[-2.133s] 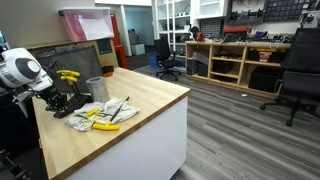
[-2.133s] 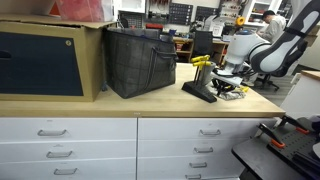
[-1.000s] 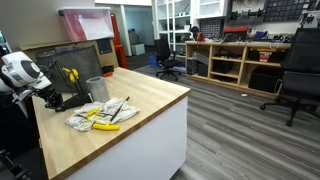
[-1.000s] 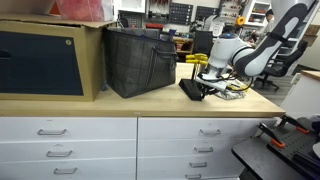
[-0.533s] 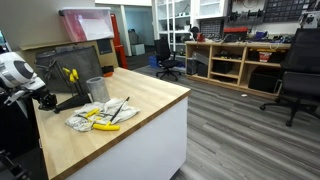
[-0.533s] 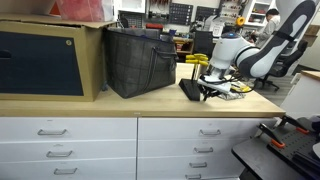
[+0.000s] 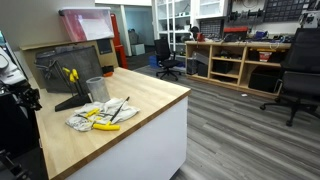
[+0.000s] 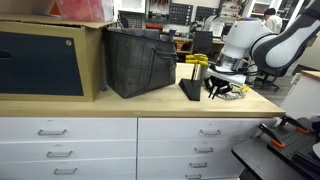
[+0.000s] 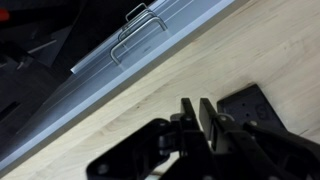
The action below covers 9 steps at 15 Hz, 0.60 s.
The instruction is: Take the two yellow objects off of the stand
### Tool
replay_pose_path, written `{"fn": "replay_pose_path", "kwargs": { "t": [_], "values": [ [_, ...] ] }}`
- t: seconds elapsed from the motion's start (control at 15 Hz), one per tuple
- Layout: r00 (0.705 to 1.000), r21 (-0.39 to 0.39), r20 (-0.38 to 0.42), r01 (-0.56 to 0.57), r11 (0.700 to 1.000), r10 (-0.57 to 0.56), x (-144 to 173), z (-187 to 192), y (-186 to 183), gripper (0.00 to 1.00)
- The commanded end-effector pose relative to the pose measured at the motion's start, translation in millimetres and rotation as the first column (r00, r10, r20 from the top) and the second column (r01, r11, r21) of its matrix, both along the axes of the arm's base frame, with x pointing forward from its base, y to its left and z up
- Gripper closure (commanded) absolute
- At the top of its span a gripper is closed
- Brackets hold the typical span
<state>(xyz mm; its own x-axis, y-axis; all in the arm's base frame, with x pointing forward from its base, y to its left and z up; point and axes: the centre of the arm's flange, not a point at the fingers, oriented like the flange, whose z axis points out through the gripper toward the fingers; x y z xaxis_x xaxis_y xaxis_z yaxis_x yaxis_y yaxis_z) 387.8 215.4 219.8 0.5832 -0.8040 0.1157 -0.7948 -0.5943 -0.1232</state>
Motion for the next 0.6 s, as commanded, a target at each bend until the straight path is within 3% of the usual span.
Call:
{"fn": "replay_pose_path", "kwargs": {
  "t": [0.0, 0.27, 0.47, 0.53],
  "values": [
    [0.999, 0.012, -0.004, -0.035, 0.999, 0.035, 7.8, 61.9, -5.9, 0.53],
    [0.994, -0.002, -0.027, -0.107, 0.994, 0.107, 31.1, 109.8, -14.6, 0.22],
    [0.968, -0.044, -0.092, -0.237, 0.971, 0.232, 44.7, 144.0, -24.9, 0.02],
    [0.953, -0.048, -0.121, -0.287, 0.957, 0.279, 49.1, 153.8, -28.8, 0.00]
  ]
}}
